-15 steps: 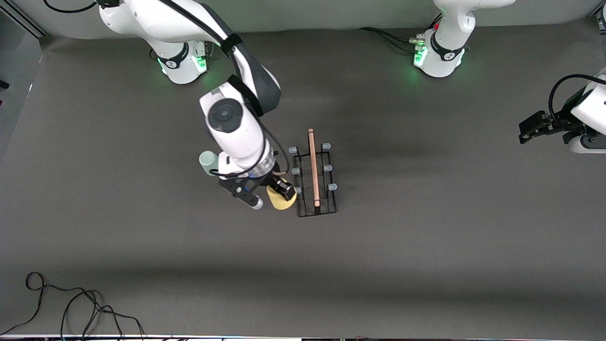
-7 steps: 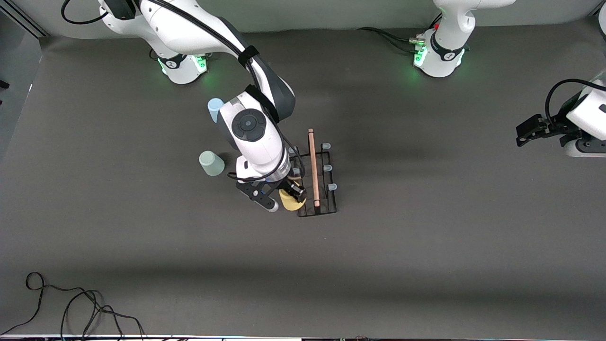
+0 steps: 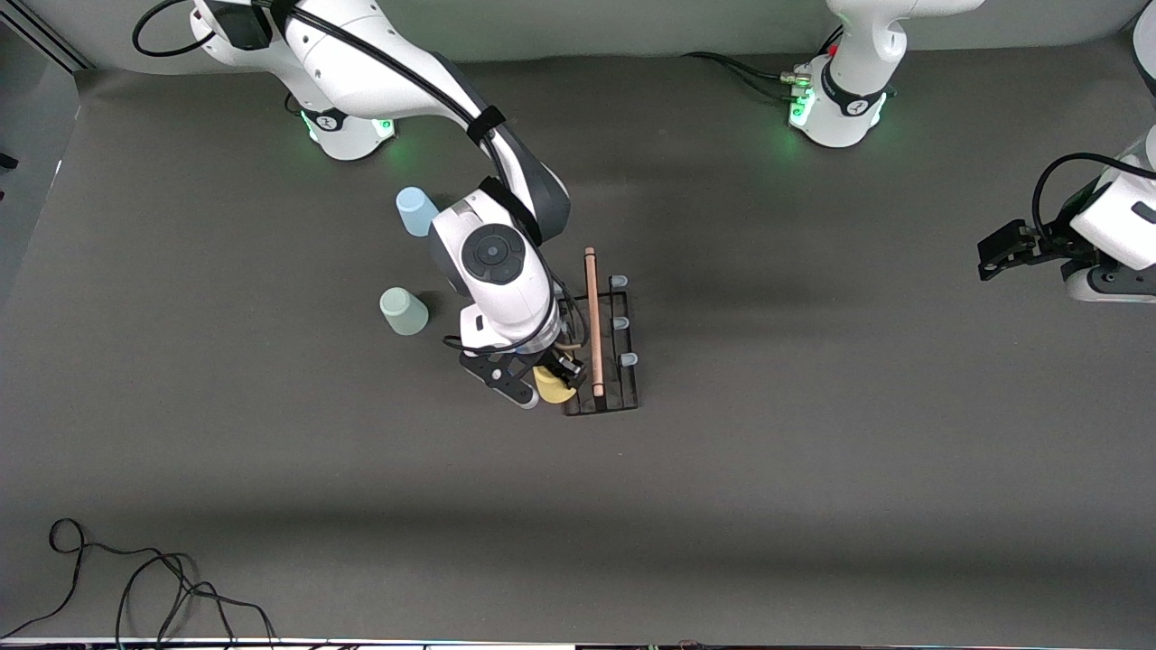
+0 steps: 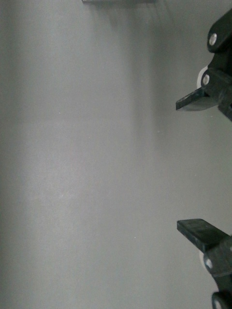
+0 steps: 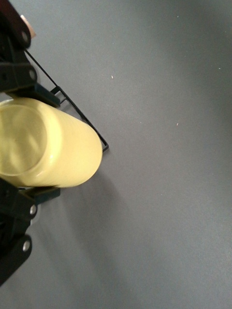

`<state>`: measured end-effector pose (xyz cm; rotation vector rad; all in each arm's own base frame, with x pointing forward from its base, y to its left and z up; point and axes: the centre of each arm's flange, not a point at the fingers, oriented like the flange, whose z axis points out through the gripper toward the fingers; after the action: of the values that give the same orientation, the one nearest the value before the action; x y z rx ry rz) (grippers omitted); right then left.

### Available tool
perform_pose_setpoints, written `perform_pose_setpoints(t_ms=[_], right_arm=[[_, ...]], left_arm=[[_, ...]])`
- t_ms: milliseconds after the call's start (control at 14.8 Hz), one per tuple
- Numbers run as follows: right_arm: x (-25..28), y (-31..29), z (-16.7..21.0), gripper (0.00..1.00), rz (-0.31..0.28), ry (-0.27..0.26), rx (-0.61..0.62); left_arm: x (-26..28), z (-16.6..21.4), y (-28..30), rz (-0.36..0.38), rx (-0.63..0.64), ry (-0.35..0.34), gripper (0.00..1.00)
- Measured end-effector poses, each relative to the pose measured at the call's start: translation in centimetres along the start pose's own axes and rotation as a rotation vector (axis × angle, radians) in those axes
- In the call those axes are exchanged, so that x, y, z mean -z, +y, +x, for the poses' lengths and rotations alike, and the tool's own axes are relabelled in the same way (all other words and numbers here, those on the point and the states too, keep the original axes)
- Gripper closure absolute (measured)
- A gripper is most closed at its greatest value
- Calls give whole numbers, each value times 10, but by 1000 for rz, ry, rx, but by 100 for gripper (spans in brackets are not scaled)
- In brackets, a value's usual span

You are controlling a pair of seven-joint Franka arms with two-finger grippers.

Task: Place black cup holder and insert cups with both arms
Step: 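Carry the yellow cup onto a holder peg with the right gripper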

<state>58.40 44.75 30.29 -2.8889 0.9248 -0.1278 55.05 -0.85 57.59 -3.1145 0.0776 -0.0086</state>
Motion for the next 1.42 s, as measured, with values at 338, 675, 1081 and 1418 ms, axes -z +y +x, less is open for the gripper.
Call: perform_pose_setpoints(t_ms=[338, 675, 1081, 1418], right_arm=[[12, -5, 8, 0, 21, 20, -1], [73, 5, 50, 0, 18, 46, 30], [174, 100, 156, 0, -125, -66, 248], [159, 170, 200, 0, -174, -129, 350]], left_arm=[[0, 0, 0, 0, 0, 5, 0], [1, 1, 0, 1, 0, 8, 0], [1, 1, 0, 1, 0, 8, 0], [1, 1, 0, 2, 0, 8, 0]])
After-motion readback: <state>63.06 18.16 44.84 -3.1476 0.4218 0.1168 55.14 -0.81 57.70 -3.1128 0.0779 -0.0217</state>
